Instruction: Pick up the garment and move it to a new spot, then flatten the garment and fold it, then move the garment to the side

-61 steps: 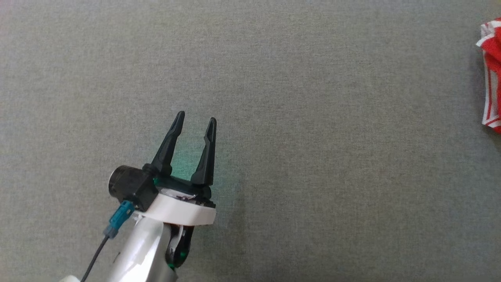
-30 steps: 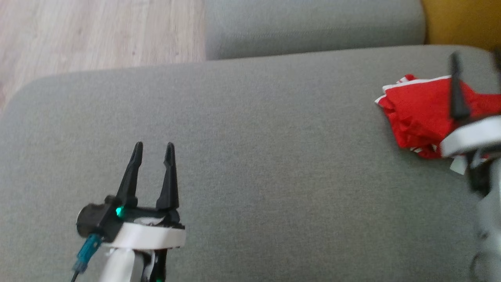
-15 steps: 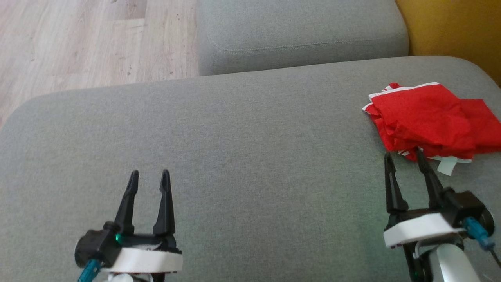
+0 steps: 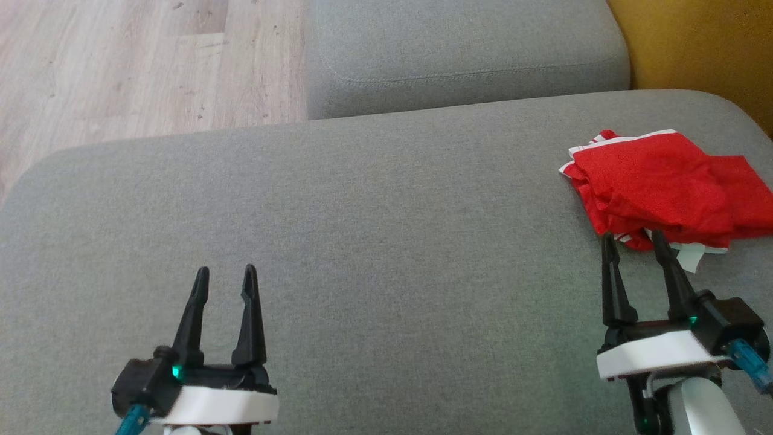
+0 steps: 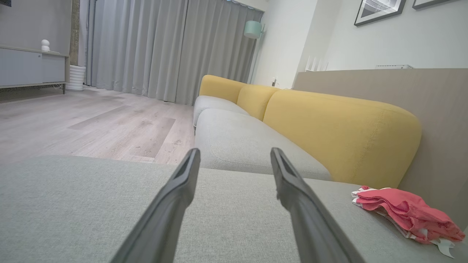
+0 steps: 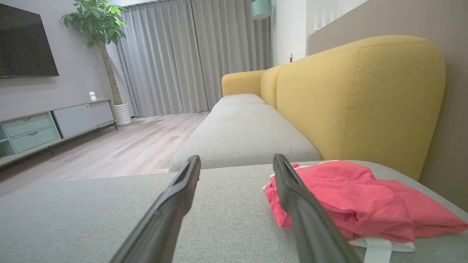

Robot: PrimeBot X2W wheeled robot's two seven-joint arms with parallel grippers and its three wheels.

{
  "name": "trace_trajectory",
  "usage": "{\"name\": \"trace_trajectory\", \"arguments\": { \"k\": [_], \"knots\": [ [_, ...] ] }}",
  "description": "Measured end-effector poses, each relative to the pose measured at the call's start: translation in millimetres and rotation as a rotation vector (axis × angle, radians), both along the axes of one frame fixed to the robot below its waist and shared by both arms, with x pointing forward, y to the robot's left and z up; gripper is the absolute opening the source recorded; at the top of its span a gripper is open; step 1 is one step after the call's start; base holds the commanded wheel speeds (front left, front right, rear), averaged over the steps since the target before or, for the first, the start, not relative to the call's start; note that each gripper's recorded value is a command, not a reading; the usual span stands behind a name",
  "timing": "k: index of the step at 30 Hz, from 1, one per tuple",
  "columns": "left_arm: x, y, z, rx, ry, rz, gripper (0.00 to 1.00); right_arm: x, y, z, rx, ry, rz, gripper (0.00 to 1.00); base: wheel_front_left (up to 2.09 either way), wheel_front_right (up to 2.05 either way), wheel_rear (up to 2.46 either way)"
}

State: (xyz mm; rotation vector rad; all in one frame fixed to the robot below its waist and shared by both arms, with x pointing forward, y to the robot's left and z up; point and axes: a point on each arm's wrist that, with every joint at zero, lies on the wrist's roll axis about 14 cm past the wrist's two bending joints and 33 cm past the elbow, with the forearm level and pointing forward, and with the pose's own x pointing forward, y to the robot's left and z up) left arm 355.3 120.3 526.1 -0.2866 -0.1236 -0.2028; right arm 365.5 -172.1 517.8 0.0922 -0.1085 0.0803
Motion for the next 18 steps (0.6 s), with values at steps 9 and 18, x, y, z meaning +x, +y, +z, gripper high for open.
{"name": "trace_trajectory", "arguments": {
  "k": [9,18],
  "knots": [
    [1.0,5.7,-1.1,-0.025,0.007,0.014,1.00,0.6,1.1,-0.5,0.022,0.002,0.002,1.00,0.00,0.00,0.00],
    [1.1,7.7,-6.5,-0.038,0.025,0.019,1.00,1.9,1.9,-2.6,0.030,0.008,0.004,1.00,0.00,0.00,0.00]
  ]
}}
